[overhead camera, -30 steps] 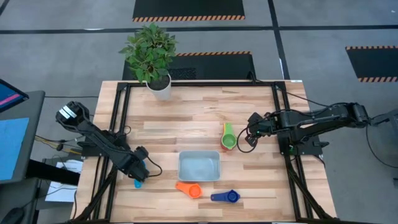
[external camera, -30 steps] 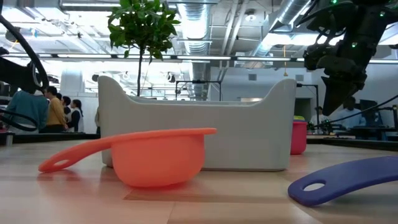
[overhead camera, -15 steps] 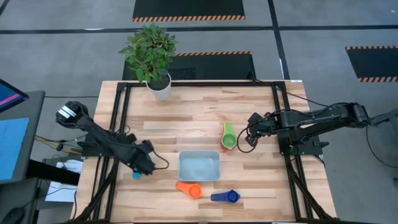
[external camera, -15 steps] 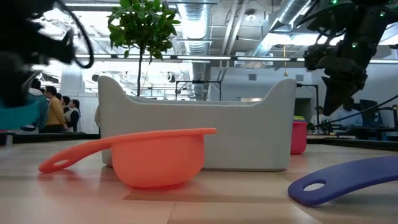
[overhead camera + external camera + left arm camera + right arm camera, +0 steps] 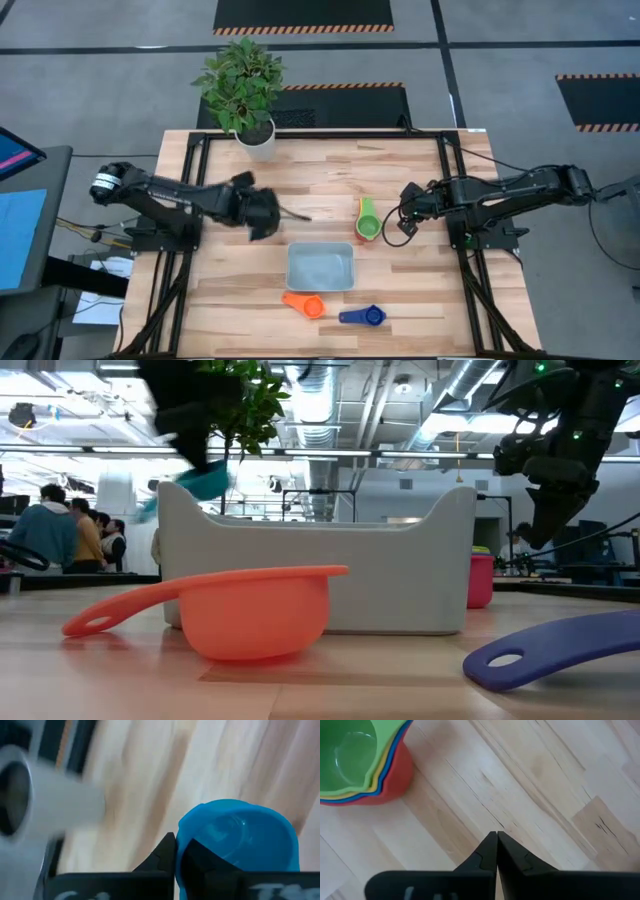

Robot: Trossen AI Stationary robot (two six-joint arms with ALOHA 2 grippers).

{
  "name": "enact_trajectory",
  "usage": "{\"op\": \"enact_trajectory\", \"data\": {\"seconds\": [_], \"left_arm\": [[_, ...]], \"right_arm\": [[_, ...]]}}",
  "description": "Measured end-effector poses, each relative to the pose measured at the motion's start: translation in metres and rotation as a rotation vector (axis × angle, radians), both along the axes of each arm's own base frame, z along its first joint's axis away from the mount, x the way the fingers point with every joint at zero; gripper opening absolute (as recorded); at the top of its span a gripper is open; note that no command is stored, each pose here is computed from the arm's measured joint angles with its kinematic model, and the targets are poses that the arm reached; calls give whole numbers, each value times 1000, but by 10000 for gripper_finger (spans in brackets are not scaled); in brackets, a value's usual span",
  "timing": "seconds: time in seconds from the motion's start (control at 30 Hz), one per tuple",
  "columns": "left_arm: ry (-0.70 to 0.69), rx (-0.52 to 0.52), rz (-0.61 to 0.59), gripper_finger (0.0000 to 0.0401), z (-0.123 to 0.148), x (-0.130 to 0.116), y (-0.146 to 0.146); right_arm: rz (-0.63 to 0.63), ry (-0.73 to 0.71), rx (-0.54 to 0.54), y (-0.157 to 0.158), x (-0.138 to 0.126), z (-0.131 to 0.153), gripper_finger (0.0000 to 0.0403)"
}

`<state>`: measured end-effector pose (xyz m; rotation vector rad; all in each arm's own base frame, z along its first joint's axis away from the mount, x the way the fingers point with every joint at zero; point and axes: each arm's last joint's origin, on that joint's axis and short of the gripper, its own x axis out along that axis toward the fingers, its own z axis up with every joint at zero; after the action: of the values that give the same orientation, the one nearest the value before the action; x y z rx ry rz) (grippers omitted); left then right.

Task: Nest measuring cups in basket
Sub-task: Stack the light blue measuring cup on top of the light green measuring cup

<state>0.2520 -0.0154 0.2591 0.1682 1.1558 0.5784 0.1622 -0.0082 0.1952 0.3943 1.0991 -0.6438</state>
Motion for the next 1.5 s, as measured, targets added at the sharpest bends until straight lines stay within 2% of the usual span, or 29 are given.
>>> {"op": "enact_trajectory", "data": {"seconds": [0.17, 0.33, 0.47, 0.67, 0.87, 1.0, 1.1, 1.23, 1.4, 1.5], "left_arm": [[-220, 67, -118, 0, 24, 33, 24], [-314, 126, -209, 0, 22, 67, 41], [-324, 168, -268, 0, 10, 105, 54], [-349, 184, -409, 0, 17, 164, 66], [-232, 157, -533, 0, 6, 203, 67], [-131, 168, -611, 0, -6, 212, 66], [-77, 213, -698, 0, -10, 215, 62], [-68, 260, -831, 0, -8, 218, 50], [-119, 235, -995, 0, -8, 222, 37], [-103, 254, -1026, 0, -20, 228, 32]], "right_arm": [[3, 3, 0, 0, 0, 0, 34], [22, 3, 55, 2, 0, 0, 24], [31, 9, 77, 3, -1, -1, 19], [52, 18, 80, 7, -1, -1, 30], [88, 67, 82, 15, -6, -2, 33], [92, 200, 82, 22, -20, -5, 21], [79, 328, 80, 28, -35, -5, 16], [119, 290, 124, 38, -38, -2, 20], [87, 251, 137, 48, -41, -1, 33], [78, 234, 147, 52, -41, -1, 34]]}}
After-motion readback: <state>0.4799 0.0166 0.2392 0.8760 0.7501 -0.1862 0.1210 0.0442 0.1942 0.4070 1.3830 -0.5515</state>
